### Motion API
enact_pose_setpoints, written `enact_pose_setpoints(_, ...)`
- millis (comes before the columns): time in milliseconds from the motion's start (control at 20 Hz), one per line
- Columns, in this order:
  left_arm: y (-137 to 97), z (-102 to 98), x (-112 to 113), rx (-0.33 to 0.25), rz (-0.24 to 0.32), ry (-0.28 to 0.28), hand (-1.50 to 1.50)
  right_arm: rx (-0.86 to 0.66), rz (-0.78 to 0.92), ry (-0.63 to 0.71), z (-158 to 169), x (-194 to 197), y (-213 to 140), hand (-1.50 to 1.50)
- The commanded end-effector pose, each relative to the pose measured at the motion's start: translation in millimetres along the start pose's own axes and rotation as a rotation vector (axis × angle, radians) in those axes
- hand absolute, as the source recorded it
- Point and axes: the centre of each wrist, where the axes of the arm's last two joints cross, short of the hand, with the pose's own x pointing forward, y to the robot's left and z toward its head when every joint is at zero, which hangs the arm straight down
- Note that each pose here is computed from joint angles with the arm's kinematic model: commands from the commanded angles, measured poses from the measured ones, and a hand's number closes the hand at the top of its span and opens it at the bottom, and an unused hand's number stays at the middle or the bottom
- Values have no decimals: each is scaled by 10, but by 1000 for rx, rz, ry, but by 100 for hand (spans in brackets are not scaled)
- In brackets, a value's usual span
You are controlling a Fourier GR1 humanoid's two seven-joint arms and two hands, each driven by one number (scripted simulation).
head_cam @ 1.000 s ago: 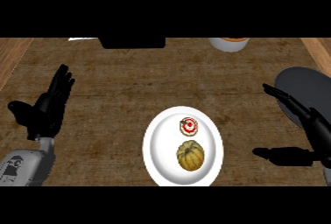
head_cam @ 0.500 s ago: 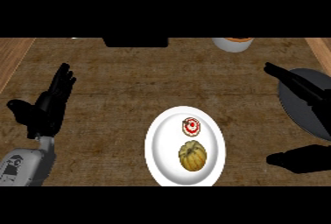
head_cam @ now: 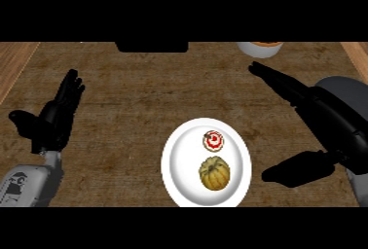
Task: Pick the cupcake from the plate and place it in the pan
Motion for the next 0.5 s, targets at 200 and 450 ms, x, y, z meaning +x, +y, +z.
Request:
enact_pose_setpoints(200, -67, 5, 97, 8, 0, -11, 0, 62, 21, 14, -132, 344, 281, -150)
enact_pose_setpoints(450, 211, 45, -86, -2, 1, 8, 0, 87, 1, 115, -121, 284, 458, -150)
